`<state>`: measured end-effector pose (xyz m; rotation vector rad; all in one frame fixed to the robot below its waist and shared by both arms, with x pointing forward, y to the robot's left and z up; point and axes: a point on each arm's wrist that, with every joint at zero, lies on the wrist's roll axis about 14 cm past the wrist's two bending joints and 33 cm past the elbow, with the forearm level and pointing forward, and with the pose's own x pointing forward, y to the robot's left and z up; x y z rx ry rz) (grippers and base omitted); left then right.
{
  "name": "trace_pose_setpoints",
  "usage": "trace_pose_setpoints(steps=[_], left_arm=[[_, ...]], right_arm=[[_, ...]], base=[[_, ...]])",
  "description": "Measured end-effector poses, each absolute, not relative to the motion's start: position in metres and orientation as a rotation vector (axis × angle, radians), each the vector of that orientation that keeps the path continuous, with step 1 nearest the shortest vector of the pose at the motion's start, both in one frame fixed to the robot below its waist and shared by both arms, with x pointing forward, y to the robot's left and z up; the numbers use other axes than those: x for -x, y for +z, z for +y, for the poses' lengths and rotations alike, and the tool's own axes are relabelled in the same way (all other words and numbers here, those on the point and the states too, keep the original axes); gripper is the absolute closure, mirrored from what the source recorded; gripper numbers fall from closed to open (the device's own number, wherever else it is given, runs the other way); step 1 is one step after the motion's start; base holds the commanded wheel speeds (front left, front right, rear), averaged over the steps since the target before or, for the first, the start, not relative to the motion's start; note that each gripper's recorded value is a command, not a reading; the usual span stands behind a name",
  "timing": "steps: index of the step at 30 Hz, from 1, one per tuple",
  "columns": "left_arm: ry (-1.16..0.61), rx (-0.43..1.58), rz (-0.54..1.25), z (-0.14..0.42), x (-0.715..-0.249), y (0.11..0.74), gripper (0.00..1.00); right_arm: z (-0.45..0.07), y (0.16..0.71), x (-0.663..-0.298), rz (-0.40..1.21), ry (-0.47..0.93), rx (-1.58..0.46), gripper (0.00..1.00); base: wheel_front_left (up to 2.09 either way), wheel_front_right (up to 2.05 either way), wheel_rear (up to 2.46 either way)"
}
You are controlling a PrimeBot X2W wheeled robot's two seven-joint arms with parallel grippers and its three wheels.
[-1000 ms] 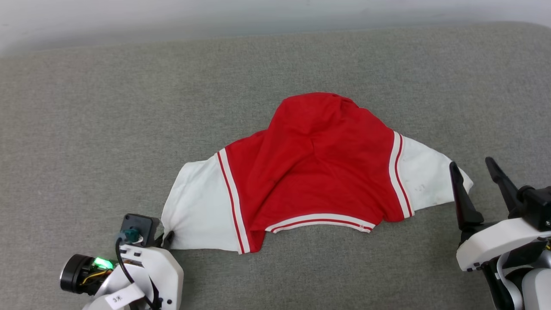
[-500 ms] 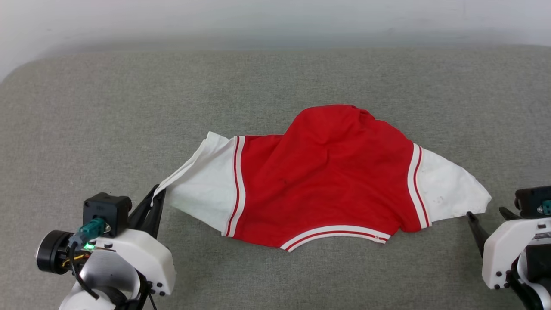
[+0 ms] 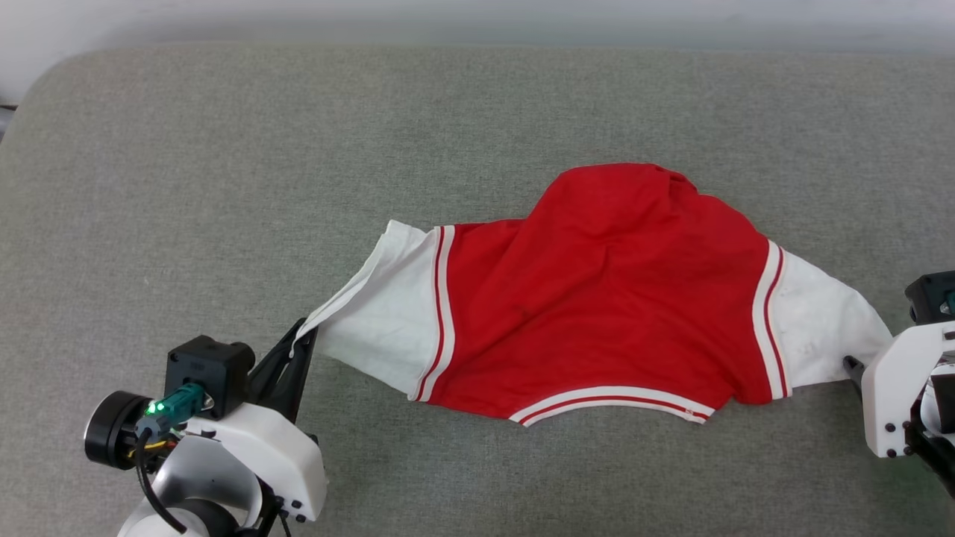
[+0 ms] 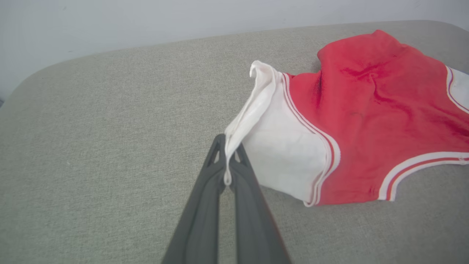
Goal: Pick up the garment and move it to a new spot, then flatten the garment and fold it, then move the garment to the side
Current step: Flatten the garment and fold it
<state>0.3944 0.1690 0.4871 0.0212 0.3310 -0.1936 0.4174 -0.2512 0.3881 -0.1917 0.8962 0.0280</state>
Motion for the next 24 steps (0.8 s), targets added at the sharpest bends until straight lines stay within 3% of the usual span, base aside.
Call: trace_pose_setpoints(steps=[8,9,10,12,18,24], left_arm=[[-0.185,-0.020,0.354,0.173,-0.394,0.479,1.00],[-0.182,-0.020,0.354,0.174,-0.394,0.478,1.00],[-0.180,-0.020,0.356,0.174,-0.394,0.477,1.00],[-0.179,-0.021,0.354,0.175,-0.395,0.478,1.00],[-0.172,-0.019,0.328,0.177,-0.394,0.486,1.00],[-0.171,-0.026,0.274,0.179,-0.390,0.503,1.00]], right_arm=[[-0.247,0.365,-0.420,0.957,0.047,0.187,0.00],[-0.246,0.362,-0.419,0.967,0.051,0.190,0.22],[-0.246,0.360,-0.418,0.976,0.054,0.189,0.65],[-0.243,0.356,-0.417,0.986,0.063,0.179,1.00],[-0.242,0.364,-0.420,0.928,0.067,0.158,1.00],[-0.256,0.405,-0.430,0.768,0.044,0.160,1.00]], base=[[0.00,0.00,0.00],[0.00,0.00,0.00],[0.00,0.00,0.00],[0.00,0.00,0.00],[0.00,0.00,0.00],[0.00,0.00,0.00]])
